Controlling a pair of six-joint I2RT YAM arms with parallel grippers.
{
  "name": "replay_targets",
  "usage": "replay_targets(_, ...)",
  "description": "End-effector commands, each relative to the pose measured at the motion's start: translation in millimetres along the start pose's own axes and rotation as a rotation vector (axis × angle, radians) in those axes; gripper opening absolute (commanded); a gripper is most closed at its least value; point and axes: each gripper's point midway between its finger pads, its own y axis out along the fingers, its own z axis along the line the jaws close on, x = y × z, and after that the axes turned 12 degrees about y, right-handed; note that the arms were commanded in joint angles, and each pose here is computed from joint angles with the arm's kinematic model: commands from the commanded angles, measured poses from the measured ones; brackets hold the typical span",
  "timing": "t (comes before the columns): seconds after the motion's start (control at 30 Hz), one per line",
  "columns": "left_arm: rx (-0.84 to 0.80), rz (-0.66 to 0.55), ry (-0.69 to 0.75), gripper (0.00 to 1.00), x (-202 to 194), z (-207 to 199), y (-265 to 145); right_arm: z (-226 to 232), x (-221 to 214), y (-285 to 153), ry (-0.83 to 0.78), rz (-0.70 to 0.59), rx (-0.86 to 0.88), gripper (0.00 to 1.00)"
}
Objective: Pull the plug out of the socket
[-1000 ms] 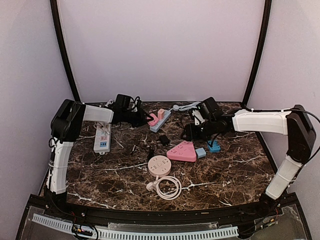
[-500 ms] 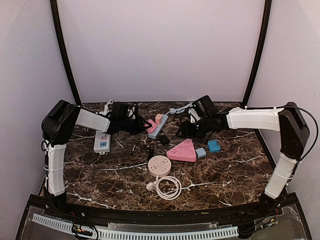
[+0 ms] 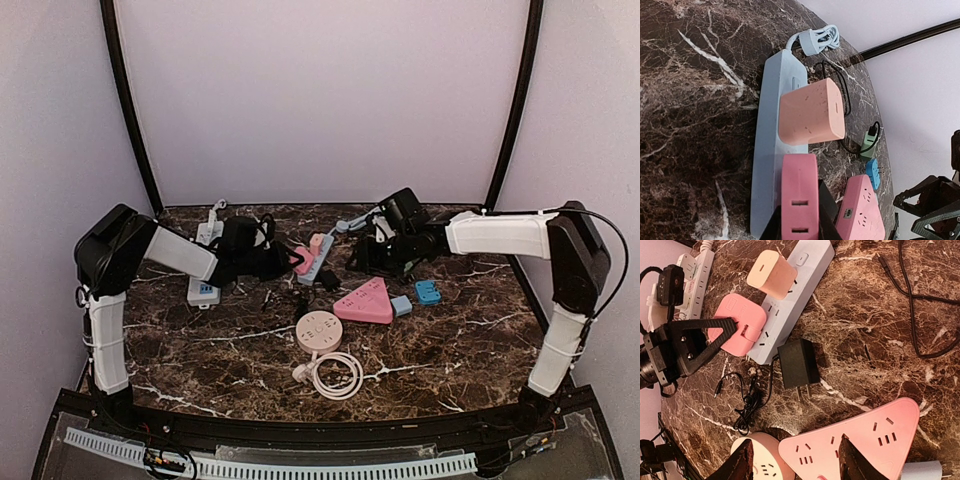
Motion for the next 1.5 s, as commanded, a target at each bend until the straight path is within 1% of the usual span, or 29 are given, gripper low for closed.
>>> replay_targets(0.0,0.002,0.17,-0.043,0.0,-60,-8,-7,17,4,3,0.0,-0.003,0.032,0.55)
replay_targets(0.1,-0.002,0.158,-0.044,0.0,-60,-11,-11,20,3,6,-0.007,0.001,0.02,0.55)
replay_targets(0.27,-0.001,0.172,-0.039,0.0,-68,-8,-15,21,6,11,-0.013,0.004,0.008,0.55)
replay_targets(0.73,0.01,0.2,-0.029,0.0,-72,-8,-19,38,17,13,-0.033,-0.02,0.05,0.55)
replay_targets(1.1,0.011,0.187,-0.02,0.0,-60,-17,-23,54,23,3,-0.111,-0.063,0.094,0.55)
replay_targets(1.47,0.02,0.193,-0.029,0.0,-46,-27,-22,56,14,20,-0.138,-0.062,0.11,0.54)
